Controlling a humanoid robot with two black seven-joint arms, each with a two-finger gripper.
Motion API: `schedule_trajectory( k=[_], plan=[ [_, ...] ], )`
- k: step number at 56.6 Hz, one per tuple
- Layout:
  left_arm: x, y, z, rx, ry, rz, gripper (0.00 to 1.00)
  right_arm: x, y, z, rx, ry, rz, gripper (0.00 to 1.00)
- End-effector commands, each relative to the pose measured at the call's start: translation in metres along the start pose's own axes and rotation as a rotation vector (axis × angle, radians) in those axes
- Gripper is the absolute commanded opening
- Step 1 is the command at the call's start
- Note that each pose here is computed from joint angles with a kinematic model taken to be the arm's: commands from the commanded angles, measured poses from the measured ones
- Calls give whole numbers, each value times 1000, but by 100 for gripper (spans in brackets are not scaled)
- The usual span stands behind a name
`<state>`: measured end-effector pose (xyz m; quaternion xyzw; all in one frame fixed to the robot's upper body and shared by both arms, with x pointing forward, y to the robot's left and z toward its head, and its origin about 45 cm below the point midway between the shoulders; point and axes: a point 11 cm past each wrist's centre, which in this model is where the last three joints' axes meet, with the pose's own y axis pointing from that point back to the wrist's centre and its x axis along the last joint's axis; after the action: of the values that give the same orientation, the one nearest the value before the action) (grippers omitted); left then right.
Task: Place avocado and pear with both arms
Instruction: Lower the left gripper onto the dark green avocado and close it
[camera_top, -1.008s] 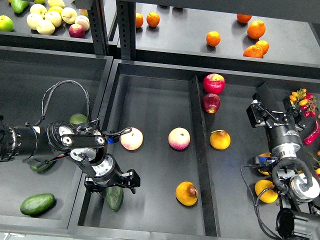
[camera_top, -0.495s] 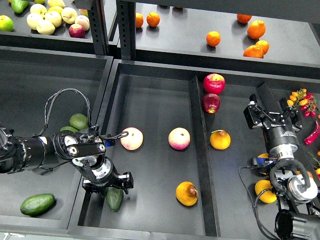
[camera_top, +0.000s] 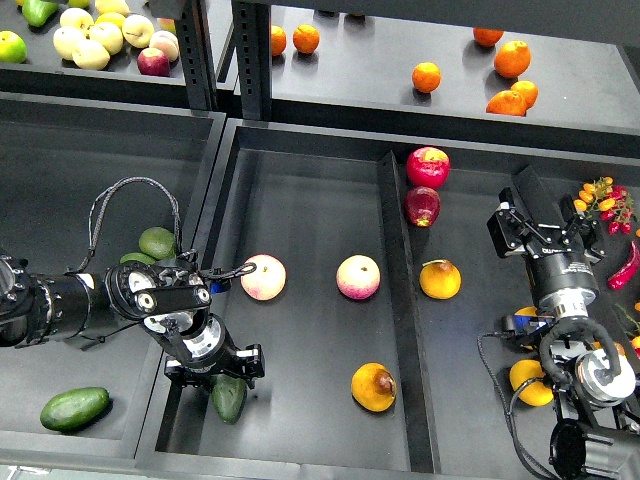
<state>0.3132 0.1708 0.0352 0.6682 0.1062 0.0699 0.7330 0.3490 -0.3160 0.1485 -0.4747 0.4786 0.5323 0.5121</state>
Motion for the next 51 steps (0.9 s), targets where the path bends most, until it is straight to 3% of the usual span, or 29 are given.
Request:
schedule_trajectory(
  k=[1,19,35,51],
  plan=[
    [-1,-2,-1,-1,6,-5,50,0,0,0,0,0,0,99],
    [1,-4,-3,-28,78,-13,18,1,1,0,1,0,2,100],
    [3,1,3,-41,73,-12,16,4,1,-2,6,1,3,99],
    [29,35,28,-84,45,59,16,8,2,2,-7,3,12,99]
  ],
)
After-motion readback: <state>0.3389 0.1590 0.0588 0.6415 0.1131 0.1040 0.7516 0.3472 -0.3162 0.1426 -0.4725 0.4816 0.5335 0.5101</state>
